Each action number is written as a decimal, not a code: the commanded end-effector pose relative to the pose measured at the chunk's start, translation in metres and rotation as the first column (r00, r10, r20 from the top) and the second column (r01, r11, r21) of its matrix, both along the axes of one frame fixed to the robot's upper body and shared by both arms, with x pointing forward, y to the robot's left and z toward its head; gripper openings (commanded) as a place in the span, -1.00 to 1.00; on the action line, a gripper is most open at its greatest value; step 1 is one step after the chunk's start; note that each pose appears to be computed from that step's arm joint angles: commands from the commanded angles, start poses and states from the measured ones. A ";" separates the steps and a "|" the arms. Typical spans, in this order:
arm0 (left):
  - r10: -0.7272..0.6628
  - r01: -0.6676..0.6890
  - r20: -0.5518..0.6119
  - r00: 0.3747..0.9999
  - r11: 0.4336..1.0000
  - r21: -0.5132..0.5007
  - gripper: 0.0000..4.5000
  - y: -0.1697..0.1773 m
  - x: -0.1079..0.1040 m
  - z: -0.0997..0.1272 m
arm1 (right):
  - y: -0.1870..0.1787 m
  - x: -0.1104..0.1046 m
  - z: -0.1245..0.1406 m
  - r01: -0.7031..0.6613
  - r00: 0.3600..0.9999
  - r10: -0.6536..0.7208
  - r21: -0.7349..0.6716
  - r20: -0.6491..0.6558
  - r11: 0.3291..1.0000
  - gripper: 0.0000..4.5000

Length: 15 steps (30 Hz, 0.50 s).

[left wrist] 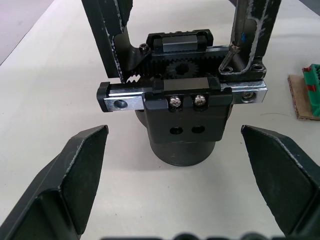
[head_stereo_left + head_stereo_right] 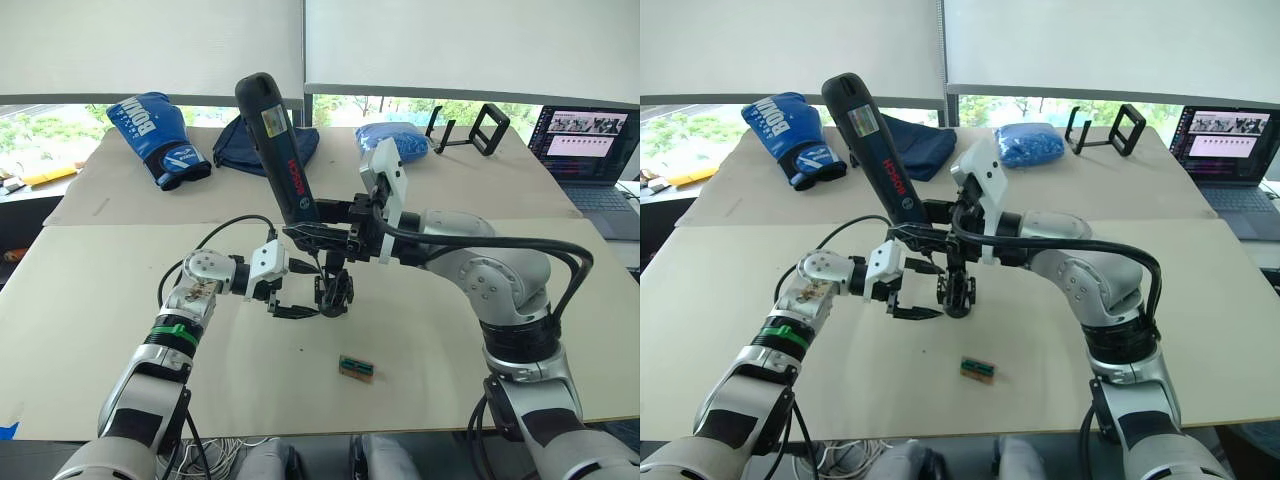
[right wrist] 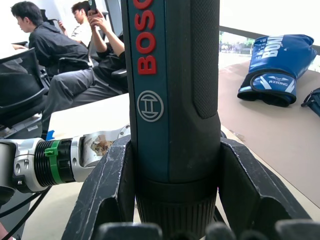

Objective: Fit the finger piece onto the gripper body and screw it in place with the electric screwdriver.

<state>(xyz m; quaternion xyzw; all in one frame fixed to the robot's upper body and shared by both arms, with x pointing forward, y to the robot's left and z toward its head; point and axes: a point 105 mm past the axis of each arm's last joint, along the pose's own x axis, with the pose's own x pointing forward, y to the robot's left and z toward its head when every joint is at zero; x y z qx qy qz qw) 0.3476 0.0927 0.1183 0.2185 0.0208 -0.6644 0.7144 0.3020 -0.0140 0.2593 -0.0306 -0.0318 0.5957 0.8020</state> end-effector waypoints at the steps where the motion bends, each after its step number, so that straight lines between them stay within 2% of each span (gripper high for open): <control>1: -0.015 0.015 0.065 0.998 1.000 -0.004 1.00 -0.001 0.002 0.014 | -0.002 -0.010 0.033 -0.024 0.994 0.017 0.060 0.110 0.998 -0.16; 15: -0.017 0.017 0.069 0.997 1.000 -0.005 1.00 -0.002 0.002 0.015 | -0.002 -0.013 0.028 -0.029 0.996 0.024 0.049 0.087 0.998 -0.16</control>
